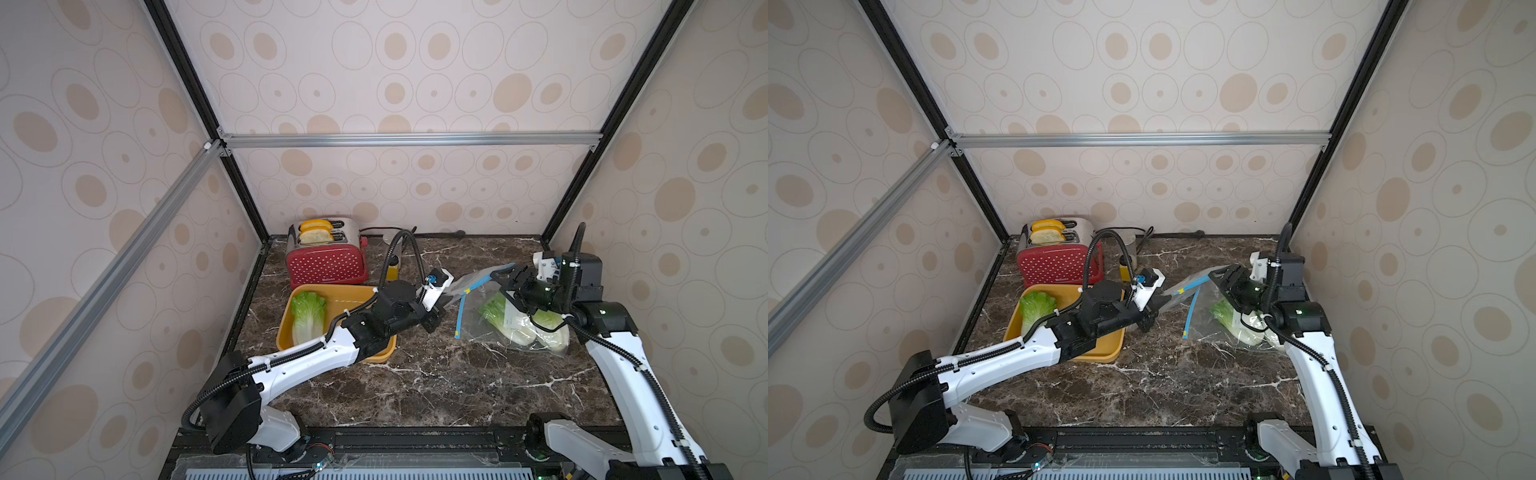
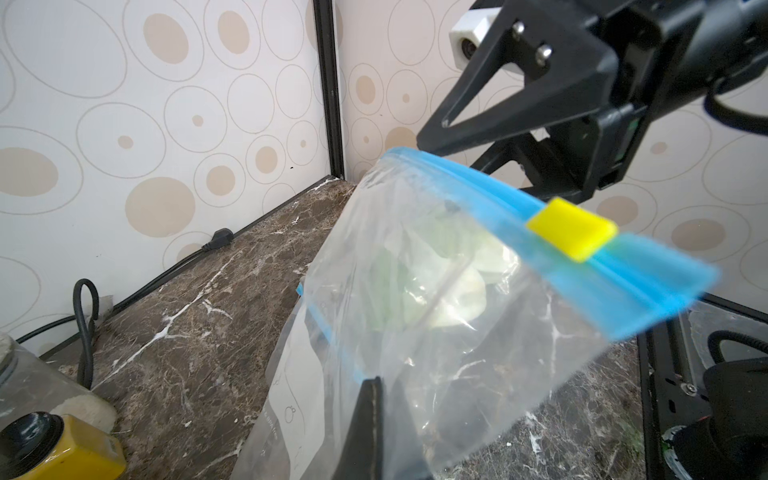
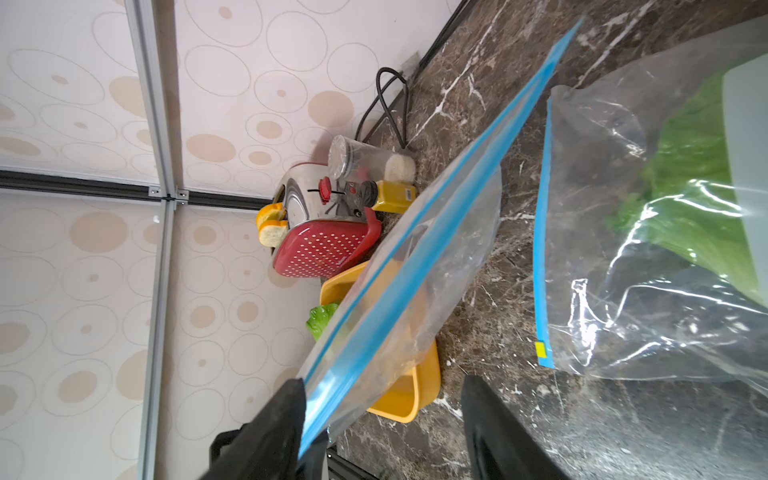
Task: Put the chinese cabbages into a zipper bag and zip it
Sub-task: Open the zipper of the food storage bag.
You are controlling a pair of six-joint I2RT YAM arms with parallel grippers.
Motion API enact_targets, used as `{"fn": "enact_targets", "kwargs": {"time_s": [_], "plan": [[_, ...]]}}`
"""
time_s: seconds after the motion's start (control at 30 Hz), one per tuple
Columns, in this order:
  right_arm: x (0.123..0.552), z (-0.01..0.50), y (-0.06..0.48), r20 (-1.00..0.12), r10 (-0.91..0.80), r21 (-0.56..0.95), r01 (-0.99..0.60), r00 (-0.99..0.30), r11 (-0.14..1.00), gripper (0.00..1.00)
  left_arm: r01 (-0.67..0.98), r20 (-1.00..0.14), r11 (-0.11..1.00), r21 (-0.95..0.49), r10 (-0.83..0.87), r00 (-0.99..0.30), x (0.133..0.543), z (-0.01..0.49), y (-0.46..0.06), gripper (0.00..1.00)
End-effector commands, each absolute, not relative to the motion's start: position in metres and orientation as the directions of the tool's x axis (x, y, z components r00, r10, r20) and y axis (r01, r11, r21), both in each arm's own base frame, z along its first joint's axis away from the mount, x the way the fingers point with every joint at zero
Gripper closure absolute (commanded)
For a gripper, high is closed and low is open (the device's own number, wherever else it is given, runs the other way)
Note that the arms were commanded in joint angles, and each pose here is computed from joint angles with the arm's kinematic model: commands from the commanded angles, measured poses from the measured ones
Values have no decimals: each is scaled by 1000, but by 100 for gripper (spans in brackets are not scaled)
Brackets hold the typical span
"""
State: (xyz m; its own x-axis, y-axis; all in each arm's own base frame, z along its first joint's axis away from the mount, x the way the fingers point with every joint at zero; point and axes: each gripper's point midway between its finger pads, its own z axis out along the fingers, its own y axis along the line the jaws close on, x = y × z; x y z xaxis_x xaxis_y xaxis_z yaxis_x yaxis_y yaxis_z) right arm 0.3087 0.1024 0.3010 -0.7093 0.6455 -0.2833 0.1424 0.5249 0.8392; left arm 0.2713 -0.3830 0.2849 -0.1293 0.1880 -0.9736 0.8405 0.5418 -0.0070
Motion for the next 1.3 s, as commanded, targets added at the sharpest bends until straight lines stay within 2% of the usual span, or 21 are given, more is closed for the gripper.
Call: {"fn": "enact_targets", "kwargs": {"time_s": [0.0,0.3,0.43,0.67,0.8,0.9,1.07,1.27], "plan": [[318,307,110,-244,655,883,116,-715,455,37,847,-986,531,-6,137,-93,269,311,-380,100],[326,304,119,-183,656,915,117,-733,386,42,861,-991,508,-24,100,-87,264,322,-383,100],[322,308,111,-221,665,892,128,-713,433,42,859,-991,511,-21,103,-86,264,324,-382,100],[329,314,127,-174,640,923,102,-749,370,43,895,-991,446,3,122,-58,255,324,-391,100],[336,320,128,-178,649,932,86,-740,353,50,912,-987,409,32,159,-37,247,322,-398,100],[339,326,135,-170,626,939,67,-761,337,59,918,-976,391,60,215,-28,244,313,-401,100],[338,324,134,-190,624,929,68,-758,365,70,915,-965,395,83,263,-26,244,302,-397,100],[342,327,136,-185,624,937,55,-759,345,86,922,-954,376,97,300,-22,240,294,-396,100]]}}
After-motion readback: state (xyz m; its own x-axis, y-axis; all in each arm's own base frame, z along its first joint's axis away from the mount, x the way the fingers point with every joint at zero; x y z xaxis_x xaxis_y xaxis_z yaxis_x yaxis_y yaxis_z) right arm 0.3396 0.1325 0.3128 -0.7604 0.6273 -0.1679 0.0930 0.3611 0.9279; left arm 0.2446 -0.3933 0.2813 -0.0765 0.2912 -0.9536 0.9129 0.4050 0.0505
